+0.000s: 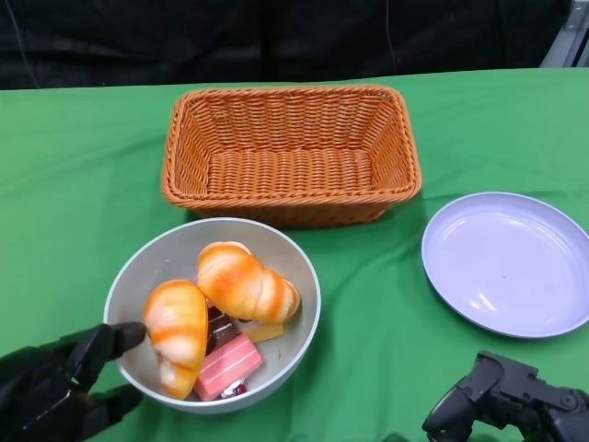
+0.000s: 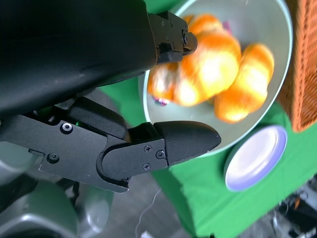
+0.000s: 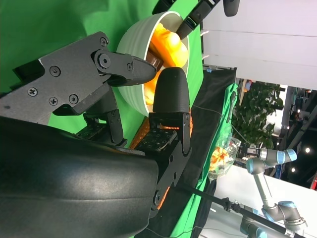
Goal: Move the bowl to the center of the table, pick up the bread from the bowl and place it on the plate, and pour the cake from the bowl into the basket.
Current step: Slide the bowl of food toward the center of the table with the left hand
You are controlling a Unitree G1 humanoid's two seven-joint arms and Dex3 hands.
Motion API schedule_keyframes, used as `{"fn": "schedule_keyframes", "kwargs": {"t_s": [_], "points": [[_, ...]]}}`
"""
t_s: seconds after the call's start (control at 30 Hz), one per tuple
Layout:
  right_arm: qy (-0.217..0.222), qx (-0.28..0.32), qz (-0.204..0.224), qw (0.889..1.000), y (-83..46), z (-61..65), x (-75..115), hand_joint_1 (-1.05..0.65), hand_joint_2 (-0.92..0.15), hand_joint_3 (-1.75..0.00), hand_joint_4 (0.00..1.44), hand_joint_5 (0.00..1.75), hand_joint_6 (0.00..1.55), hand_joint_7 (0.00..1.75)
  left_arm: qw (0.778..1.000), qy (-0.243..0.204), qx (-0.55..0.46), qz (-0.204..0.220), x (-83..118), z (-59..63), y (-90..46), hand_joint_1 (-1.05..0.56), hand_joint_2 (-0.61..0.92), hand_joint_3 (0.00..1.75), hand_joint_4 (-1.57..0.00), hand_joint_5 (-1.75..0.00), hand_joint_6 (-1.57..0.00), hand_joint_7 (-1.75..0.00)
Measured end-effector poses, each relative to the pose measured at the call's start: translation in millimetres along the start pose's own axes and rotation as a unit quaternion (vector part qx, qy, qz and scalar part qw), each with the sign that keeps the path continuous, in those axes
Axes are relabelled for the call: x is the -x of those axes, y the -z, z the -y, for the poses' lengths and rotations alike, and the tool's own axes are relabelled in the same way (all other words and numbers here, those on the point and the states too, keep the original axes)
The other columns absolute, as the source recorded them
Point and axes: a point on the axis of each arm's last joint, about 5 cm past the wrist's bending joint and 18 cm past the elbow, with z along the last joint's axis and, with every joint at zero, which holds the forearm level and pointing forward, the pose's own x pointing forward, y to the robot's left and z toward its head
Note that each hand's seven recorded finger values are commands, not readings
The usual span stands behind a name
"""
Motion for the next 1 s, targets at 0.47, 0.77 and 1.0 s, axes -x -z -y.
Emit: {"fn": "schedule_keyframes", "kwargs": {"t_s": [0.47,0.77,1.0], "points": [[0.001,0.005,-0.001,1.0,-0.1,-0.9,0.0,-0.25,-0.67,-0.65,0.73,1.52,0.71,1.18,0.996,-0.049,-0.046,0.063,15.8,0.0,-15.3,-0.87,0.92,0.67,0.0,0.0,0.0,0.0],[0.0,0.005,-0.001,1.0,0.0,-1.1,-0.3,-0.26,-0.68,-0.63,0.73,1.51,0.7,1.18,0.992,-0.076,-0.054,0.083,15.8,-9.5,-19.5,-0.86,0.92,0.65,0.0,0.0,0.0,0.0],[0.001,0.007,-0.002,1.0,0.3,-1.5,-0.4,-0.25,-0.7,-0.61,0.73,1.51,0.7,1.19,0.993,-0.082,-0.051,0.074,-7.0,-18.7,-24.5,-0.84,0.92,0.63,0.0,0.0,0.0,0.0]]}}
